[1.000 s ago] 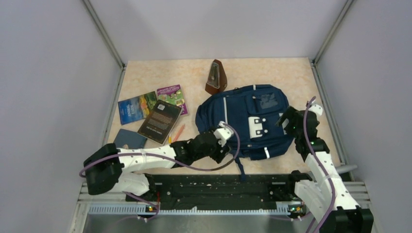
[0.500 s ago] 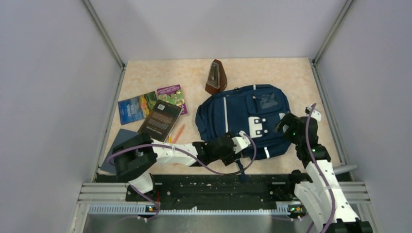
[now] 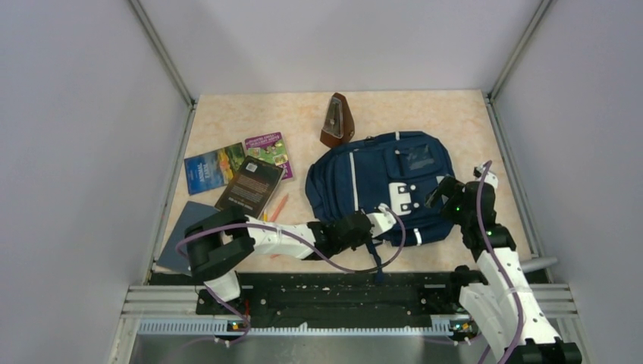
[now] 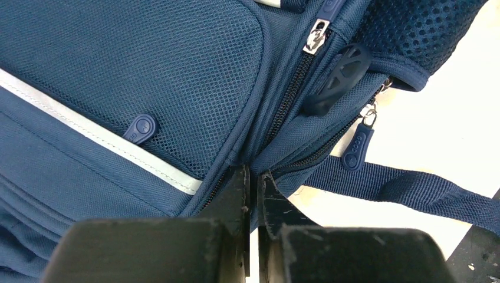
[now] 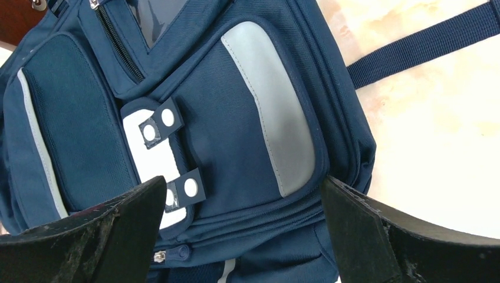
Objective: Pack the student bag
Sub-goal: Adjust the student bag at the center of the board.
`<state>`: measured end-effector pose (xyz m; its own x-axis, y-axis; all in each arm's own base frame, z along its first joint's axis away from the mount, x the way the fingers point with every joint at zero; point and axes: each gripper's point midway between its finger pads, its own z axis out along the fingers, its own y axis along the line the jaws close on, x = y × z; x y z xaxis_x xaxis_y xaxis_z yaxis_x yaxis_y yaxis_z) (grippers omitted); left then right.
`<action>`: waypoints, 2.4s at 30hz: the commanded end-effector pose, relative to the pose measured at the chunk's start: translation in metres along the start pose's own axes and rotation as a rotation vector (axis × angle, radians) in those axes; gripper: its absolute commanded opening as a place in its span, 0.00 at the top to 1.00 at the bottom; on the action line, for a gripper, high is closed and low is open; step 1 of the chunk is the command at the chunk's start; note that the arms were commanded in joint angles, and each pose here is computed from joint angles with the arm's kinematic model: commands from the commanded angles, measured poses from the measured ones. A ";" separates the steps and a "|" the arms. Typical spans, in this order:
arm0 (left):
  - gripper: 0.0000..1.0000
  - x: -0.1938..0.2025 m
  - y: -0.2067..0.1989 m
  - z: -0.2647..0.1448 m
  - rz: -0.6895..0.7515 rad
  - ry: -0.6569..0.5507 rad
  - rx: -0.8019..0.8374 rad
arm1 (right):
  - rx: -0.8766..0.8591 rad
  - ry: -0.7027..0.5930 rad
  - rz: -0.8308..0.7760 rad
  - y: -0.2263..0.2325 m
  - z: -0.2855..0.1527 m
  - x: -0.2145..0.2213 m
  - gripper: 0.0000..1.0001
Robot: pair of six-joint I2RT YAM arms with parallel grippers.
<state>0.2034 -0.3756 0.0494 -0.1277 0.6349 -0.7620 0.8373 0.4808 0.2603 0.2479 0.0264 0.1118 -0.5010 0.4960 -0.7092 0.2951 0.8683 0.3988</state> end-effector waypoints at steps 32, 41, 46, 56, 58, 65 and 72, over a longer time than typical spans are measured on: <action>1.00 -0.118 0.120 -0.066 -0.306 -0.180 -0.401 | -0.051 -0.120 0.109 0.027 -0.060 -0.051 0.01; 1.00 -0.131 0.115 -0.070 -0.354 -0.232 -0.341 | -0.114 -0.068 0.203 0.033 -0.042 -0.028 0.03; 1.00 -0.133 0.117 -0.073 -0.360 -0.236 -0.351 | -0.077 -0.083 0.212 0.025 -0.040 -0.026 0.03; 1.00 -0.134 0.112 -0.074 -0.379 -0.255 -0.314 | -0.188 -0.069 0.361 0.034 -0.023 -0.003 0.03; 1.00 -0.133 0.110 -0.074 -0.375 -0.252 -0.304 | -0.195 -0.078 0.381 0.034 -0.022 -0.004 0.05; 1.00 -0.136 0.102 -0.074 -0.375 -0.288 -0.255 | -0.255 -0.103 0.438 0.044 -0.020 -0.010 0.34; 1.00 -0.130 0.096 -0.074 -0.353 -0.294 -0.222 | -0.389 -0.133 0.544 0.066 -0.038 -0.026 1.00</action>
<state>0.2543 -0.3551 0.1615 -0.2823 0.4051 -0.8696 0.6408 0.7542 0.1434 0.2463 0.0589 0.1439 -0.2812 0.8398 -0.4644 0.2671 0.5333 0.8027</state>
